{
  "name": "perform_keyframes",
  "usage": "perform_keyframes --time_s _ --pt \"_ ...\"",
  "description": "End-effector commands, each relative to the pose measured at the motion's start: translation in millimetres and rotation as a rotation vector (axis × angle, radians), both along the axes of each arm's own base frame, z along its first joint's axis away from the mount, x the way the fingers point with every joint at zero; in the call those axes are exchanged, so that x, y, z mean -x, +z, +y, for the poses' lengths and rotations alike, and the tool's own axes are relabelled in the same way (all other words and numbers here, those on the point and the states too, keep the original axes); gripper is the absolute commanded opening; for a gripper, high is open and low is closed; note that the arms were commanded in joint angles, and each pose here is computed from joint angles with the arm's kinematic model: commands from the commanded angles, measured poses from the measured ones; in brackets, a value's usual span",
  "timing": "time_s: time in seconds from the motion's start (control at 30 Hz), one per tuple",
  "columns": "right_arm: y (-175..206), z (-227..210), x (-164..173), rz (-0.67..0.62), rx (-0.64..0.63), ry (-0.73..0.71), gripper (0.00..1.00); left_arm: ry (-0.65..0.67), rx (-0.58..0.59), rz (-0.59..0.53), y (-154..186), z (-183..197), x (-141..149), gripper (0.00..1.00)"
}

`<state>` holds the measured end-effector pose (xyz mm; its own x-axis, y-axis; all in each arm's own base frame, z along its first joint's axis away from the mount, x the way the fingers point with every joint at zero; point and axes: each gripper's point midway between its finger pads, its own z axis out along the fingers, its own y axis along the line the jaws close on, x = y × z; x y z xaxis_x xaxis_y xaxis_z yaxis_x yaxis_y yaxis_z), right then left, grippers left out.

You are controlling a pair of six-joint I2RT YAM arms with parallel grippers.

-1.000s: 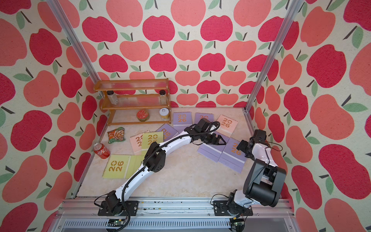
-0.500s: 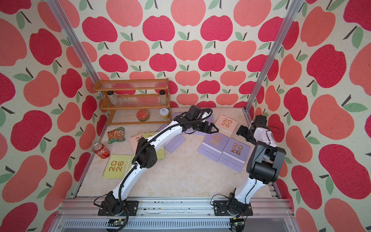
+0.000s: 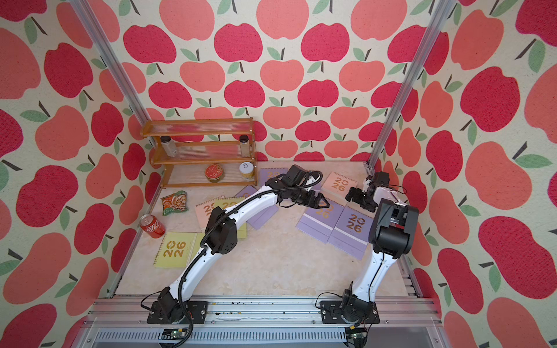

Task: Stack the calendars
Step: Adjust the calendar at the center of the board.

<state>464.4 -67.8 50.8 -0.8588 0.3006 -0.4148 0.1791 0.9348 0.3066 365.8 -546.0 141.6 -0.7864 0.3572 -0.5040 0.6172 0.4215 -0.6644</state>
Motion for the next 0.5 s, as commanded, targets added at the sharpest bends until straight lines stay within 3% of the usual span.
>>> perform_keyframes --time_s 0.0,0.23,0.47 --pt "-6.7 10.0 -0.2 0.001 -0.025 0.053 0.96 -0.024 0.000 0.036 -10.8 -5.6 11.1 0.93" --pt "-8.0 22.3 18.6 0.013 -0.070 0.053 0.95 -0.039 0.018 0.061 -11.9 -12.9 19.3 0.93" --pt "-18.3 26.8 58.2 0.079 -0.057 0.029 0.95 -0.061 0.047 0.096 -13.9 -23.8 30.5 0.93"
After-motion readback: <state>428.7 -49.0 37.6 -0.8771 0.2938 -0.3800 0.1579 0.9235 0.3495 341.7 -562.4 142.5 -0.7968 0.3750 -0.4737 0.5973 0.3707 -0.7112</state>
